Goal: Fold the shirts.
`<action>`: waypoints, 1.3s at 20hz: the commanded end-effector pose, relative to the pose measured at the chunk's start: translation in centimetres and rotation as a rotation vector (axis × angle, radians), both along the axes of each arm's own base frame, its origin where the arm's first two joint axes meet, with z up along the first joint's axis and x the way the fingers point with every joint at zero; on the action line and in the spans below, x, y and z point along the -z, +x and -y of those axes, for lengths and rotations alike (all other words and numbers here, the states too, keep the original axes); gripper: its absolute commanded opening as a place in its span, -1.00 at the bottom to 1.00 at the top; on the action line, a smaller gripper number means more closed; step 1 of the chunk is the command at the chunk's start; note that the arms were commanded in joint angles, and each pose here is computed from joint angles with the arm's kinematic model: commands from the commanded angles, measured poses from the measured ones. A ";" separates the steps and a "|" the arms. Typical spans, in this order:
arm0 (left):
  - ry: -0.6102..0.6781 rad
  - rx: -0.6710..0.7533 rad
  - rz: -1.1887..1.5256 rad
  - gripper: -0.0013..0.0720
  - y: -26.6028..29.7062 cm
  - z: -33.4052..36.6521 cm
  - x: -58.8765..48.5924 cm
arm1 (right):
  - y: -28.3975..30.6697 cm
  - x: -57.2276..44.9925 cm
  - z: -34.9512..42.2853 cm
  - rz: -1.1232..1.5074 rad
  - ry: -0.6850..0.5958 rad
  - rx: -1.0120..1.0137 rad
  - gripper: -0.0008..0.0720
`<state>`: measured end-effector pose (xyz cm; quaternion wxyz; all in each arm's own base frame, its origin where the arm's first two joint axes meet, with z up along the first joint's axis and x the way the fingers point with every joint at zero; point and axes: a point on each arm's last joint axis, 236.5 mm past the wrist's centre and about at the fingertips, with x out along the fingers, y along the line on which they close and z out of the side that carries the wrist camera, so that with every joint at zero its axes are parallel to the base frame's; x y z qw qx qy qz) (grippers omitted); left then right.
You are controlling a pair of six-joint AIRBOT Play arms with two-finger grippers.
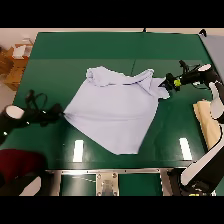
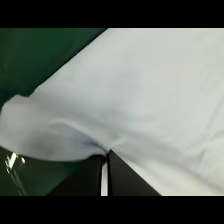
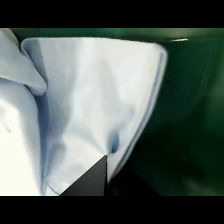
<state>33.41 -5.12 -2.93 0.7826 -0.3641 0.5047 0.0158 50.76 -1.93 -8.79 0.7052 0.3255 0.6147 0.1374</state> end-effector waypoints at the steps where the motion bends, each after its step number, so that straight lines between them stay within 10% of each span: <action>1: 0.147 -0.013 0.087 -0.91 4.2 -7.0 -4.1 | -5.5 0.2 1.0 -0.172 -0.065 -0.027 -0.94; 10: 0.046 0.166 0.091 -0.91 16.4 -6.8 -2.6 | -27.0 0.1 -5.7 -0.313 -0.097 0.189 -0.94; 17: 0.031 0.398 0.185 -0.91 18.8 1.8 -2.2 | -27.6 0.8 -10.9 -0.198 -0.012 0.246 -0.90; 18: 0.032 0.412 0.182 -0.67 18.6 2.3 -2.2 | -27.2 0.3 -11.0 -0.182 -0.022 0.225 -0.64; 19: 0.022 0.418 0.171 0.35 18.3 2.3 -2.5 | -27.0 -0.3 -10.5 -0.179 -0.041 0.197 -0.21; 20: -0.008 0.413 0.142 0.87 17.8 1.7 -3.3 | -27.2 -0.9 -9.5 -0.187 -0.073 0.165 0.03; 26: -0.209 0.414 -0.143 0.86 9.8 -4.1 -8.3 | -22.0 -7.5 3.7 -0.011 -0.313 0.260 0.07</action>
